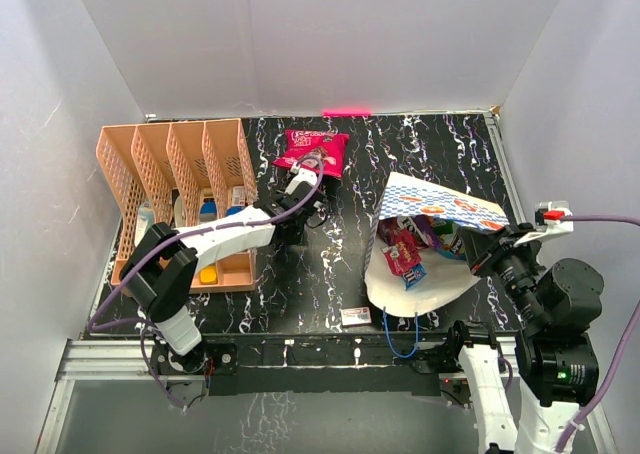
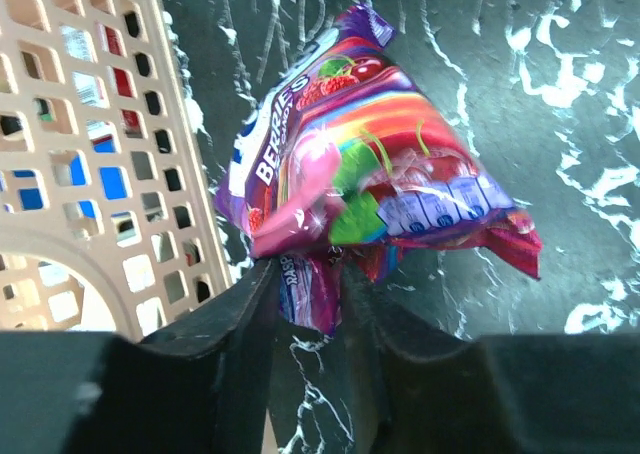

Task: Take the snacks out of the paper bag
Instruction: Place the snack at the center of the board, then take out the snack from the paper bag.

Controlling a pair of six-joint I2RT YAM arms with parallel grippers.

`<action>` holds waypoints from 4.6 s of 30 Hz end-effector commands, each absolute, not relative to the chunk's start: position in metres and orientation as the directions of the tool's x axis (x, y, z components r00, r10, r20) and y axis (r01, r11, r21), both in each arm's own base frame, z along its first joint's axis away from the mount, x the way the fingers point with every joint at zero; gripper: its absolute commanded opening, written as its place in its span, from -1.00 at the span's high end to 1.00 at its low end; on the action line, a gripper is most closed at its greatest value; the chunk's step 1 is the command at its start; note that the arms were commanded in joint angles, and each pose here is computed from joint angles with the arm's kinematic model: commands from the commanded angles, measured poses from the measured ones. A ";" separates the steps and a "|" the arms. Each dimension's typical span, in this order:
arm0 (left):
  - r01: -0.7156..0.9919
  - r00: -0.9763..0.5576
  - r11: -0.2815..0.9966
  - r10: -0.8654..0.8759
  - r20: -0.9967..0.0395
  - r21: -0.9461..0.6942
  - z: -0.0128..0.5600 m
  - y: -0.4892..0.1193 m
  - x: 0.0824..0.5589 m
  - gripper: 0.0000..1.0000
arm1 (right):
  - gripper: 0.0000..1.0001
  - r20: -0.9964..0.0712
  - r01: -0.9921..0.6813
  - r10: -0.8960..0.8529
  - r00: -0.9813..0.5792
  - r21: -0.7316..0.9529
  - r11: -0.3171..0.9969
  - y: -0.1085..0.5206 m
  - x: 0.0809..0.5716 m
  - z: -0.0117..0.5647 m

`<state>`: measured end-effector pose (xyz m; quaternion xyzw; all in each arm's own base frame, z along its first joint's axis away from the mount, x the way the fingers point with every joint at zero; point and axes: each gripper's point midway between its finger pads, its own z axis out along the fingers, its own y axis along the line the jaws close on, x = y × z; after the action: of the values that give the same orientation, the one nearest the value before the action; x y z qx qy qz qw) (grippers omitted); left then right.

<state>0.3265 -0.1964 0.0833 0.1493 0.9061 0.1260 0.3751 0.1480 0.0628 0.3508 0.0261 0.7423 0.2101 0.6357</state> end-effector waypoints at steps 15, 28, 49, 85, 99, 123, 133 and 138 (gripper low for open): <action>0.616 -0.560 0.607 -0.109 -0.821 -0.501 0.285 -0.294 0.206 -0.47 | 0.84 -0.965 -0.377 0.259 -0.050 0.258 0.889 0.078 0.153 0.389; 0.811 -0.326 0.545 0.123 -0.937 -0.210 0.274 -0.388 0.090 -0.08 | 0.84 -0.979 -0.295 0.203 -0.012 0.197 0.935 0.059 0.171 0.402; 0.522 -0.335 0.853 0.170 -0.927 -0.033 0.192 -0.508 0.155 -0.05 | 0.84 -0.968 -0.316 0.246 -0.058 0.251 0.915 0.066 0.176 0.414; 0.339 -0.434 0.940 0.183 -0.882 0.028 0.116 -0.511 0.227 0.26 | 0.84 -0.963 -0.313 0.264 -0.045 0.265 0.912 0.065 0.176 0.418; 0.437 -0.468 0.898 0.180 -0.865 -0.049 0.143 -0.506 0.216 0.41 | 0.84 -0.966 -0.302 0.255 -0.032 0.252 0.919 0.063 0.173 0.418; 0.489 -0.543 0.872 0.278 -0.792 -0.030 0.108 -0.505 0.221 0.61 | 0.84 -0.967 -0.305 0.253 -0.034 0.251 0.919 0.063 0.174 0.418; 0.707 -0.481 0.696 0.343 -0.807 -0.126 0.162 -0.519 0.188 1.00 | 0.84 -0.965 -0.299 0.259 -0.031 0.256 0.919 0.062 0.173 0.414; 0.785 -0.390 0.603 0.300 -0.871 -0.144 0.220 -0.504 0.175 1.00 | 0.84 -0.963 -0.302 0.266 -0.046 0.267 0.915 0.064 0.174 0.408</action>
<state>0.1893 -0.5028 0.1181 0.3224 0.8484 -0.1805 0.3791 0.1768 0.0614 0.3858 -0.0026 0.7266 0.2010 0.6569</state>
